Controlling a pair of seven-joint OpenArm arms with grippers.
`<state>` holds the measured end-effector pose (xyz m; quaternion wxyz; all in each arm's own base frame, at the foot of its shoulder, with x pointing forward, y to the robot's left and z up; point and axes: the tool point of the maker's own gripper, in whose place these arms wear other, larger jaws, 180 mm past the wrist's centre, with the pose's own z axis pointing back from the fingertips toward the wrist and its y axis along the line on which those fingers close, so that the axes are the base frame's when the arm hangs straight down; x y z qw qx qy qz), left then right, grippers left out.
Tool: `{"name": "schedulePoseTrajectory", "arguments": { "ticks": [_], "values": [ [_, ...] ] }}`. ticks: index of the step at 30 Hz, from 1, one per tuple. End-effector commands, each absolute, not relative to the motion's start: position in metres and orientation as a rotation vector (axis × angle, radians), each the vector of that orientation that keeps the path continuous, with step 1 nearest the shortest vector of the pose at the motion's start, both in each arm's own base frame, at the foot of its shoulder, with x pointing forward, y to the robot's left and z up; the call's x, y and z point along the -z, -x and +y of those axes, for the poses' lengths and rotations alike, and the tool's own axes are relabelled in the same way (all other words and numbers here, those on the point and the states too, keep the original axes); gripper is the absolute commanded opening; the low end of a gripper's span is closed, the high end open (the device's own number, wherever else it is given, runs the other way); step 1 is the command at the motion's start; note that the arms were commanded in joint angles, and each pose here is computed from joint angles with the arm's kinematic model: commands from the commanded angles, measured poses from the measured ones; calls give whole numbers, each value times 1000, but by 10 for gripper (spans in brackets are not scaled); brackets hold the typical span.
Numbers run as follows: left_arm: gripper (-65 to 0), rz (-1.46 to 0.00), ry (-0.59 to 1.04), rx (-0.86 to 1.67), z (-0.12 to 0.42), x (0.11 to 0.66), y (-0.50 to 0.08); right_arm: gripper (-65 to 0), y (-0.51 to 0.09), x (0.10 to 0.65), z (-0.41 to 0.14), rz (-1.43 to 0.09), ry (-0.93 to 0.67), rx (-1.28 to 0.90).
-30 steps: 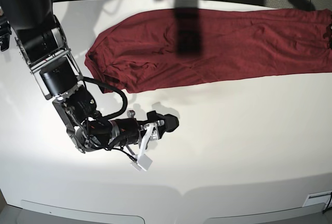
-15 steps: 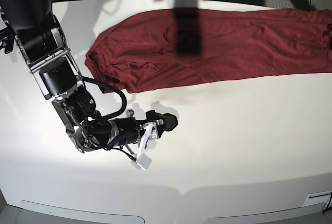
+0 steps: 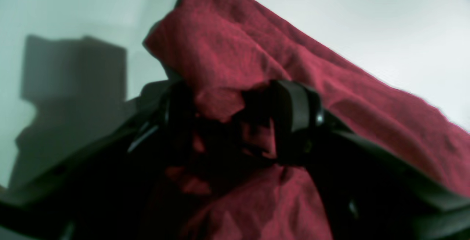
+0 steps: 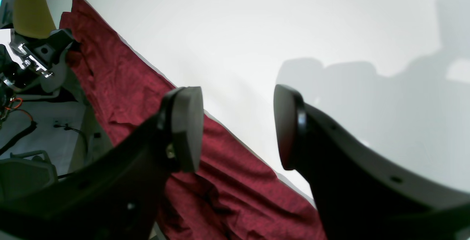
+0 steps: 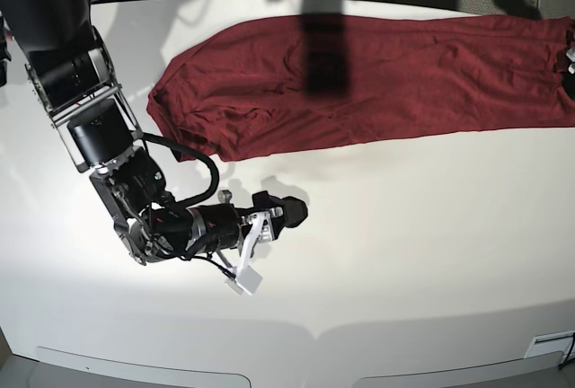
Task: Fold the T-shirt properly
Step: 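Lift the strip end with the left gripper and pull it taut, then fold the held strip end back over the shirt with the left gripper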
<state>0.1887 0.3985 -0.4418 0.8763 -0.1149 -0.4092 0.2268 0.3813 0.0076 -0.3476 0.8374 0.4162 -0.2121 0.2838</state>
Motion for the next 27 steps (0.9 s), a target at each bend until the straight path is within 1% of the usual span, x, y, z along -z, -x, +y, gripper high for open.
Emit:
{"name": "schedulePoseTrajectory", "arguments": {
  "ticks": [1,2,3,6,7,16,20,25,27],
  "values": [
    [-351,-766,253,-447,389,454,-177,-340,-395,325,11,-512,-905,-613],
    [-380,-771,260,-454,388,454,-177,-340,-395,325,11,-512,-905,-613],
    [-426,-776,262,-458,387,454,-178,-340,-395,325,11,-512,-905,-613],
    [-625,-808,259,-466,390,450,-182,-340,-395,325,11,-512,-905,-613],
    [-650,-825,256,-469,392,448,-184,-340,-395,325,11,-512,-905,-613],
    [-650,-979,234,-505,406,427,-199,-340,-395,325,11,-511,-904,-613],
    [-650,-1041,204,-494,423,408,-207,-340,-395,325,11,-511,-904,-613],
    [-650,-1036,163,-440,442,391,-212,-340,-395,325,11,-512,-905,-613],
    [-650,-1018,187,-444,440,389,-213,-340,-395,325,11,-513,-905,-612]
  ]
}}
